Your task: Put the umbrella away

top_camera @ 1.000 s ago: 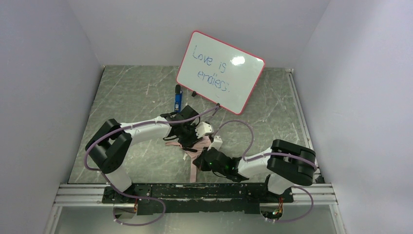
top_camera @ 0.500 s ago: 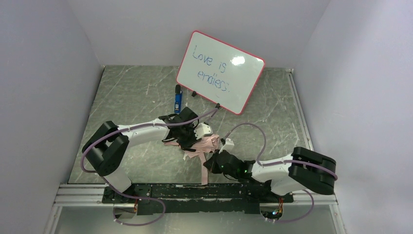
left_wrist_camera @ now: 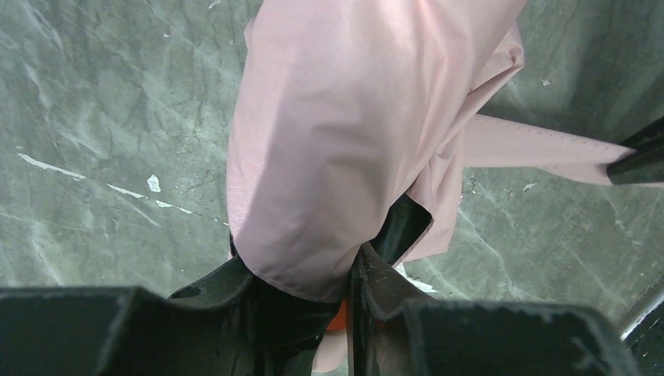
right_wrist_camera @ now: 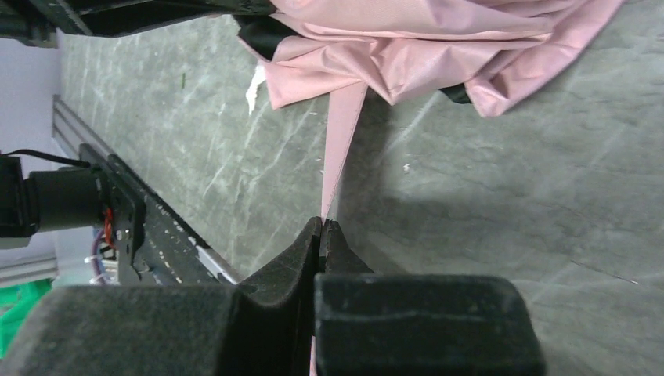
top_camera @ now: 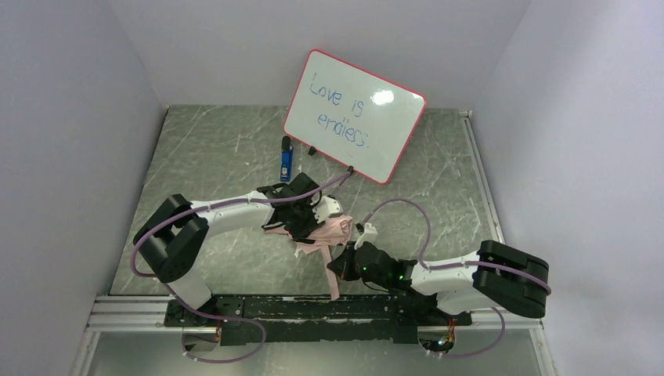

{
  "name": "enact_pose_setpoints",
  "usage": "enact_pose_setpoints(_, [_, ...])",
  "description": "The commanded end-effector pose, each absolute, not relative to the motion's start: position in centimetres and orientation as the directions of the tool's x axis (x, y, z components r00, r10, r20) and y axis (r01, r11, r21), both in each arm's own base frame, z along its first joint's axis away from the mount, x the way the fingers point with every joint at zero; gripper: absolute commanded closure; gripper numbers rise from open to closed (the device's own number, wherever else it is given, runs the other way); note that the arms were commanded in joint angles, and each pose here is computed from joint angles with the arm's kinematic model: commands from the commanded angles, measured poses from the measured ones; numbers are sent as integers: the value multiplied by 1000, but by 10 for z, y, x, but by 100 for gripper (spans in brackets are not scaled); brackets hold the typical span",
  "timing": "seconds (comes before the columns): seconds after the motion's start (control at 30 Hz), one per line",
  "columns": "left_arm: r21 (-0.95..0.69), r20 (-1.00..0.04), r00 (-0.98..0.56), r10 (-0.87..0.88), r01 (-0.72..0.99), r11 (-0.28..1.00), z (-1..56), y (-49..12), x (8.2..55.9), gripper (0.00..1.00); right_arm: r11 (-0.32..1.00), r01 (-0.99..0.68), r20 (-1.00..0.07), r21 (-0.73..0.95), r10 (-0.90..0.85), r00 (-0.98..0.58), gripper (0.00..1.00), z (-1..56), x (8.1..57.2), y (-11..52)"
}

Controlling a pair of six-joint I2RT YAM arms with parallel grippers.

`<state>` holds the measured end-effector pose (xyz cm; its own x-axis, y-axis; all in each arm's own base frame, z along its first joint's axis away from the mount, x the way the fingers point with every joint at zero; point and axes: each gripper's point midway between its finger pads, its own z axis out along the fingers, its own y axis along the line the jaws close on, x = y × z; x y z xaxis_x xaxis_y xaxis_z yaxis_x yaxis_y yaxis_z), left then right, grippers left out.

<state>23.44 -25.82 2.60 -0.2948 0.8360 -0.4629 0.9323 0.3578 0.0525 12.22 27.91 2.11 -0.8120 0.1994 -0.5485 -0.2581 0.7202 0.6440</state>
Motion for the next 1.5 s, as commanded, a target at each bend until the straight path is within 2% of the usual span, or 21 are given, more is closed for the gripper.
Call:
enact_pose_setpoints(0.0, [233,-421,-365,830,841,488,16,-229,273,95,610,-310,-442,729,73,-894,100,21,79,295])
enact_pose_setpoints(0.13, [241,-411,-361,837,842,482,15,-227,274,95,556,-307,-404,772,58,-913,100,26,70,304])
enact_pose_setpoints(0.33, [253,-390,-367,845,839,482,9,-223,274,95,544,-262,-362,797,85,-928,100,24,66,299])
enact_pose_setpoints(0.47, [261,-380,-372,847,835,484,7,-222,274,95,636,-304,-383,709,-14,-923,100,1,61,290])
enact_pose_setpoints(0.63, [287,-378,-339,862,842,457,7,-229,267,95,721,-322,-426,614,-40,-904,100,-13,68,273])
enact_pose_setpoints(0.77, [293,-373,-336,865,842,453,5,-229,262,95,736,-352,-448,579,-74,-891,97,-13,69,268])
enact_pose_setpoints(0.93, [304,-367,-325,871,843,443,2,-228,259,95,704,-403,-465,584,-117,-878,88,-6,64,269])
enact_pose_setpoints(1.07, [320,-362,-311,879,844,430,3,-225,257,95,704,-391,-481,593,-79,-873,77,4,66,263])
enact_pose_setpoints(1.2, [331,-344,-279,897,858,394,-1,-222,250,95,756,-346,-546,555,18,-837,66,27,88,249])
enact_pose_setpoints(1.3, [350,-337,-259,905,858,376,-2,-221,247,95,797,-274,-624,538,158,-765,60,60,116,233])
enact_pose_setpoints(1.47, [365,-326,-243,914,859,358,-7,-222,245,95,865,-150,-748,479,312,-586,55,107,156,191])
